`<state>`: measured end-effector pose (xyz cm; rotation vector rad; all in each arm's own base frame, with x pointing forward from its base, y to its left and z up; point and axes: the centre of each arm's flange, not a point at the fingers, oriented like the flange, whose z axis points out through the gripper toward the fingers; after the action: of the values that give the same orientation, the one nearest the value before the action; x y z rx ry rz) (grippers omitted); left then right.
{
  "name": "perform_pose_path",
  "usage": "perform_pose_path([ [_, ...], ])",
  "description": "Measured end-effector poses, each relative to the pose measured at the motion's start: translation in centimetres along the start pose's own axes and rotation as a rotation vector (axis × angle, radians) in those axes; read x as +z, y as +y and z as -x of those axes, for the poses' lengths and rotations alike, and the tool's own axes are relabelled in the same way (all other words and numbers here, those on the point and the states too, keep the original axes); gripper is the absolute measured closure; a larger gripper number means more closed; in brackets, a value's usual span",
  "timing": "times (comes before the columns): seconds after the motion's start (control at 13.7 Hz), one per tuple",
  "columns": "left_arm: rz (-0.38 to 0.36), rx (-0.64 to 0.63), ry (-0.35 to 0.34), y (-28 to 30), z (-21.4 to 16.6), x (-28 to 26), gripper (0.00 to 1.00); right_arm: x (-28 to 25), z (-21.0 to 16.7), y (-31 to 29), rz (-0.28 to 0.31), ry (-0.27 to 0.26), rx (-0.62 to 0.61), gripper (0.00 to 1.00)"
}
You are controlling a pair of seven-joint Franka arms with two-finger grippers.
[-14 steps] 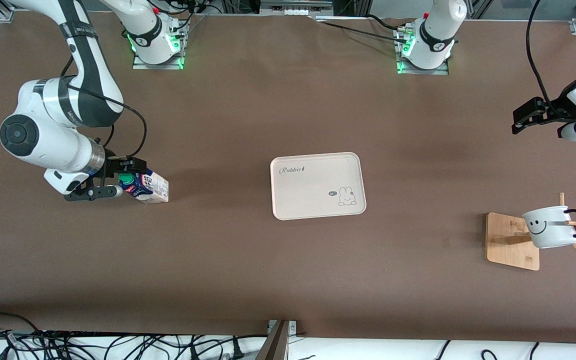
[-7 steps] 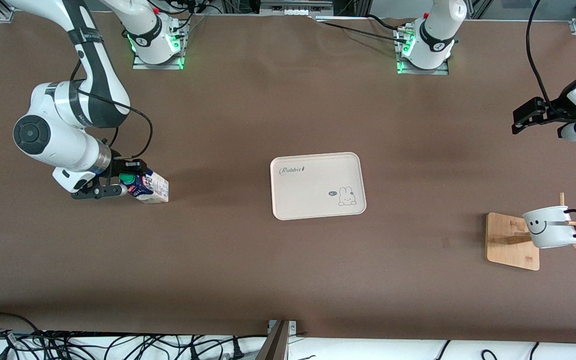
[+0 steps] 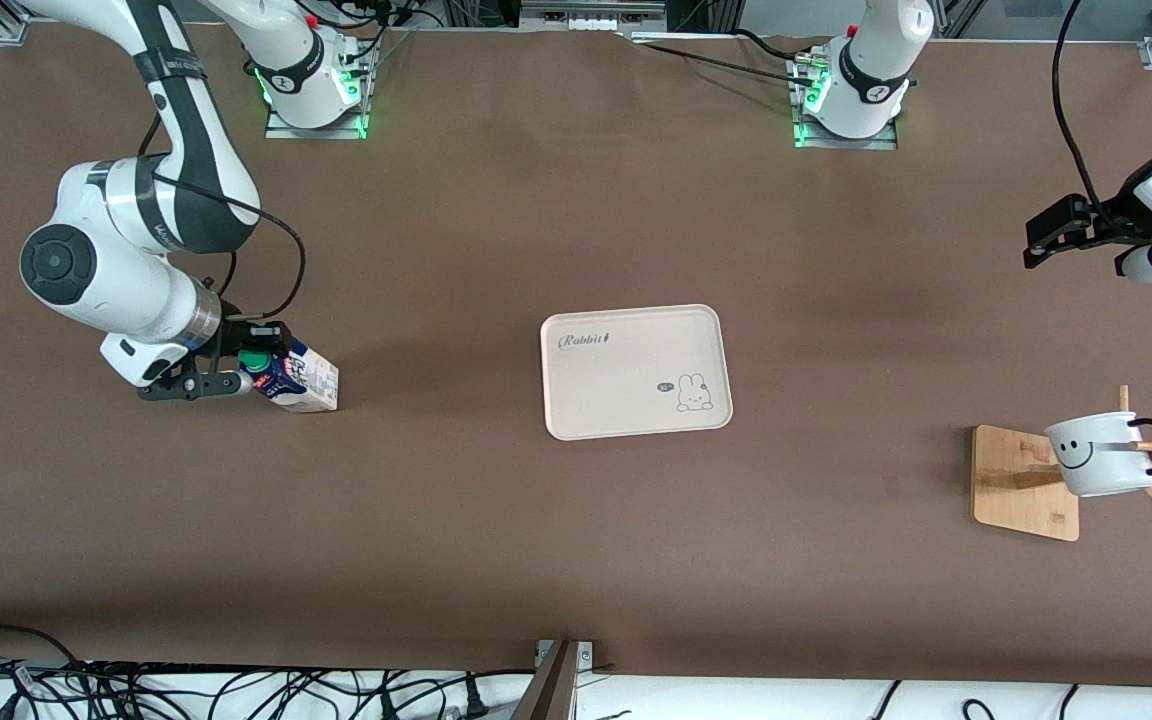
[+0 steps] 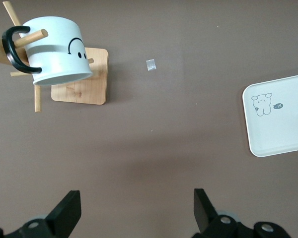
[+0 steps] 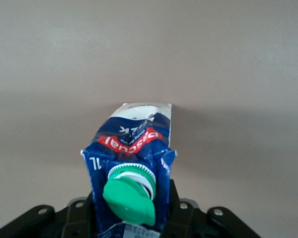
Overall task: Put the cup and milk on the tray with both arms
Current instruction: 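Lift the milk carton with the right gripper toward the white tray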
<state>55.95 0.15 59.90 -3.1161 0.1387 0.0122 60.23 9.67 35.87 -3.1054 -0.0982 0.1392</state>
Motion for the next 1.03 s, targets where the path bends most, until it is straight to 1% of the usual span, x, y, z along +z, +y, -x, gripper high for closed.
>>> perform_pose_path([
  [0.29, 0.000, 0.000, 0.000, 0.0, 0.0, 0.0, 0.00, -5.0, -0.4, -8.7, 0.004, -0.039, 0.040, 0.48],
  [0.44, 0.000, 0.000, 0.000, 0.0, 0.0, 0.0, 0.00, -6.5, -0.2, -14.5, -0.016, -0.052, 0.033, 0.48],
  [0.66, 0.000, 0.000, 0.000, 0.0, 0.0, 0.0, 0.00, -5.4, 1.7, -23.6, -0.058, -0.083, 0.016, 0.48],
  [0.81, 0.000, 0.000, 0.000, 0.0, 0.0, 0.0, 0.00, -3.9, 3.5, -29.1, -0.051, -0.090, 0.017, 0.48],
  [1.03, 0.000, -0.001, 0.000, 0.0, 0.0, 0.0, 0.00, -2.1, 5.4, -35.8, -0.039, -0.082, 0.010, 0.48],
])
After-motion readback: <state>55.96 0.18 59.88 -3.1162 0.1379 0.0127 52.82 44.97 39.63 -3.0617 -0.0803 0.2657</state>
